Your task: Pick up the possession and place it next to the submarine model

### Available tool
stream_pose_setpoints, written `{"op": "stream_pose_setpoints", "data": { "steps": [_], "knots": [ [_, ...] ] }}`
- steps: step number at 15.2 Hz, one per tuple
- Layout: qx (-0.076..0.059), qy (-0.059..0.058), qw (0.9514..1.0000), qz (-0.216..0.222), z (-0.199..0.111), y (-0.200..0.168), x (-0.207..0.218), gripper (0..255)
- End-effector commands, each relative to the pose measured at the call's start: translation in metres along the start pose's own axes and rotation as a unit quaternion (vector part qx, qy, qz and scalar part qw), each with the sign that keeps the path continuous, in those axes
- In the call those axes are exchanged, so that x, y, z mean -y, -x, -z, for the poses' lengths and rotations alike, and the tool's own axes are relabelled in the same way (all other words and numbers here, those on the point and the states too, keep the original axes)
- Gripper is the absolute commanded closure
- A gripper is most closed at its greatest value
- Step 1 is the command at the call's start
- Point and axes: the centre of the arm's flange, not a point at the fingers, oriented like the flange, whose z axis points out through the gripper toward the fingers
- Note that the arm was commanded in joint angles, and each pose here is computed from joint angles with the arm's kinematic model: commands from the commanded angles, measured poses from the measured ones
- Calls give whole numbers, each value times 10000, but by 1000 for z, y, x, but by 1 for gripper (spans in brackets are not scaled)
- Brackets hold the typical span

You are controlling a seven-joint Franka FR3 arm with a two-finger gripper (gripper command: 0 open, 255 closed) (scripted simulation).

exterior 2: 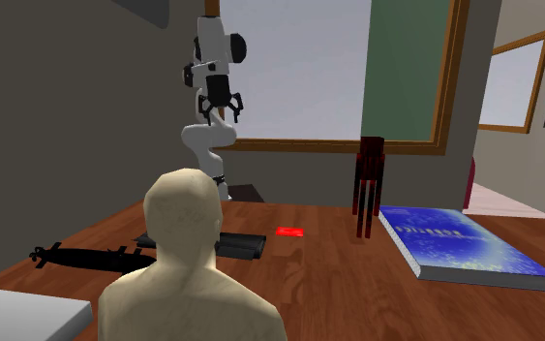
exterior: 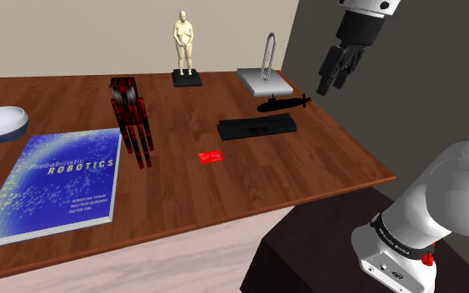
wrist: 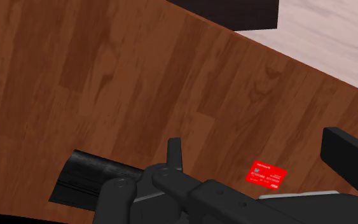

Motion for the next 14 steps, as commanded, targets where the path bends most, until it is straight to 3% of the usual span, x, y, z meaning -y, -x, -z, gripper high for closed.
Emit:
{"op": "stream_pose_setpoints", "data": {
  "steps": [1,4,7,10,14],
  "knots": [
    [0,0,10000,0,0,0,0,0],
    [-215,-113,9985,495,-34,-15,-5,0],
    [-430,-226,9939,988,-67,-31,-7,0],
    [-643,-338,9863,1479,-99,-49,-7,0],
    [-925,-486,9716,2125,-141,-75,-3,0]
  ]
}}
